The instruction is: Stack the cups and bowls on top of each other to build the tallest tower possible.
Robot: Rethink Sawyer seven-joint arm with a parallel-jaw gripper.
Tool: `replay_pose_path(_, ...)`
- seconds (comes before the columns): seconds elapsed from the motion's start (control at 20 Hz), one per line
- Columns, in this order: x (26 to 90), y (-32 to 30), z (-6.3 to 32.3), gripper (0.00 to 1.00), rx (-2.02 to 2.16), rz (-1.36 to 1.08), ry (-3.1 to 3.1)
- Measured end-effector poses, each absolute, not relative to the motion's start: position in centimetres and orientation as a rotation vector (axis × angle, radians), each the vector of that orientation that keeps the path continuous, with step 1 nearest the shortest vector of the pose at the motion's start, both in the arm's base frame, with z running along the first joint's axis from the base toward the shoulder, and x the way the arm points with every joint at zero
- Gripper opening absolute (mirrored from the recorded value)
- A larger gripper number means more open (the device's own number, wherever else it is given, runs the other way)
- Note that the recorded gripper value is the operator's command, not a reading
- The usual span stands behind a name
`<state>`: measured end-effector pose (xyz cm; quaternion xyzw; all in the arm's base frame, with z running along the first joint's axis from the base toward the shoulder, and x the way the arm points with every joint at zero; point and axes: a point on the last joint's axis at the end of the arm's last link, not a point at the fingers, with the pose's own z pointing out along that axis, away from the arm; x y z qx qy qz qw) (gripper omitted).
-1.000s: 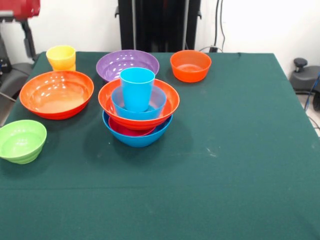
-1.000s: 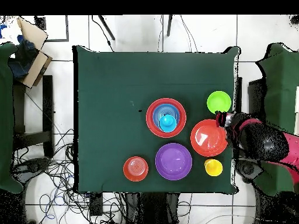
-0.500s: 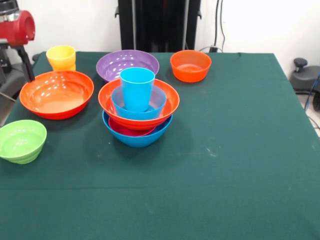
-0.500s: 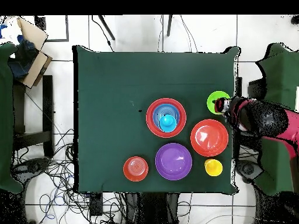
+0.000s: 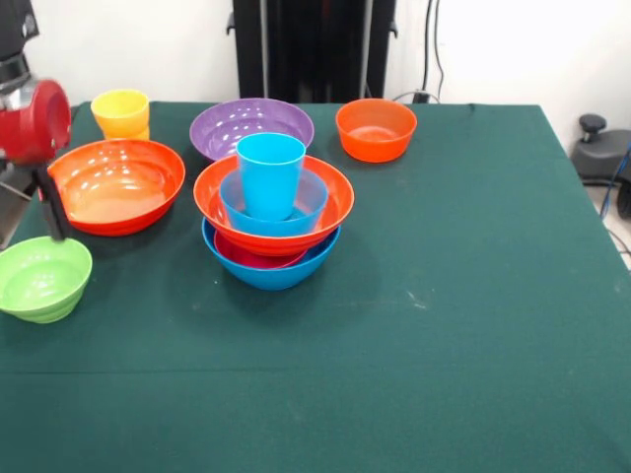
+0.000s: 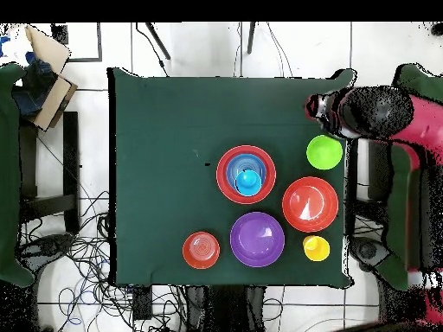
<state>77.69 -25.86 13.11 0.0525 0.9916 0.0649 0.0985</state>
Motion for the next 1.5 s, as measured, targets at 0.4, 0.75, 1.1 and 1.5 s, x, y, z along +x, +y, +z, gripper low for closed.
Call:
replay_pose_path(0.4,83.8,-25.1,12.1,0.0,0.193,0.149,2.929)
replay_pose_path(0.75,84.8,-25.7,11.2,0.0,0.233,0.149,2.923)
replay_pose_path(1.1,83.4,-27.8,11.9,0.0,0.238,0.112,2.899)
replay_pose_path(1.5,81.9,-29.8,14.0,1.0,0.228,0.06,2.848)
